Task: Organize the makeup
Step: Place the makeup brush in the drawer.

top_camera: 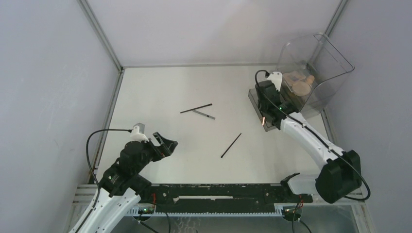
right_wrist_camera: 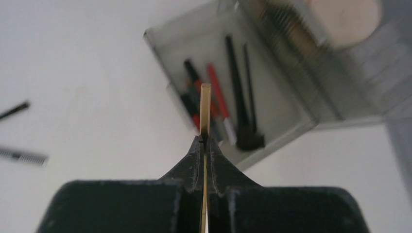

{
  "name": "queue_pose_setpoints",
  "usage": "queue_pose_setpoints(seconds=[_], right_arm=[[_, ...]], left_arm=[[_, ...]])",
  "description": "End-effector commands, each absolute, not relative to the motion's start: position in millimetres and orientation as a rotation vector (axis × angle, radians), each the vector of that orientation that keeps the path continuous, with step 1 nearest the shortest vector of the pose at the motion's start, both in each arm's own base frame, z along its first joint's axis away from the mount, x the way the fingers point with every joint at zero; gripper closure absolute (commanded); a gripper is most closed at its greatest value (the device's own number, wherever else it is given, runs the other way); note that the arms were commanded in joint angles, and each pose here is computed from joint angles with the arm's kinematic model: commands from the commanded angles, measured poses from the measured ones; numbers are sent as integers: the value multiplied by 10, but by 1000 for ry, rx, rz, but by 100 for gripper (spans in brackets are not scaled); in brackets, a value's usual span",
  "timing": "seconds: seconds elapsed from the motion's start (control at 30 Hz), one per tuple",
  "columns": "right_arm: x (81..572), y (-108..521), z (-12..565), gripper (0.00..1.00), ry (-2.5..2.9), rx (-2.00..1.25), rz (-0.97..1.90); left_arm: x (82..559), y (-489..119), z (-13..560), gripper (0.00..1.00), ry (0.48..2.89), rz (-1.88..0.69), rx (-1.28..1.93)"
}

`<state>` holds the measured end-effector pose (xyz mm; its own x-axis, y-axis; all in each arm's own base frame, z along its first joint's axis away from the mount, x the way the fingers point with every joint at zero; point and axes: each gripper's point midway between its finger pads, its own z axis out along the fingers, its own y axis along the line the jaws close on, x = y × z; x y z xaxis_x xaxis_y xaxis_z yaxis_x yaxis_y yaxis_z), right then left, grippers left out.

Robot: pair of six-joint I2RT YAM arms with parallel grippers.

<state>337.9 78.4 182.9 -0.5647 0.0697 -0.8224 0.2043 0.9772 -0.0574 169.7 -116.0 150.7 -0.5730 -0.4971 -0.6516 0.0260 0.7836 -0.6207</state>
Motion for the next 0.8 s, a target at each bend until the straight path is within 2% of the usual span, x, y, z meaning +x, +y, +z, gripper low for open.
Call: queue_pose_setpoints(seconds=[0.0, 0.1, 0.13, 0.2, 0.23, 0.27, 0.37, 0.5, 0.63, 0.77], right_arm=[[3862, 410, 1996, 100, 2058, 109, -480], [4118, 266, 1826, 100, 2038, 84, -605], [4190, 217, 1781, 94, 2030, 92, -631], [4305, 191, 1703, 52, 2044, 103, -625], [4319, 175, 1685, 42, 2057, 119, -627], [4316, 185, 1684, 39, 2065, 129, -622], [4213, 360, 1760, 39, 2072, 152, -510], [3901, 826, 1726, 44, 2138, 164, -267], [3425, 1435, 1455, 45, 2242, 196, -49], [2994, 1705, 1057, 43, 2367, 386, -25]], left_arm=[[1757, -1204, 1595, 0, 2046, -753, -331], [1752, -1211, 1590, 0, 2049, -757, -329], [1749, -1206, 1595, 0, 2046, -758, -332], [1733, -1187, 1620, 0, 2038, -758, -334], [1724, -1173, 1629, 0, 2036, -755, -337], [1719, -1156, 1636, 0, 2033, -749, -341], [1720, -1161, 1642, 0, 2024, -758, -343], [1745, -1196, 1628, 0, 2037, -760, -335], [1774, -1243, 1628, 0, 2035, -778, -327], [1769, -1255, 1617, 0, 2038, -783, -320]])
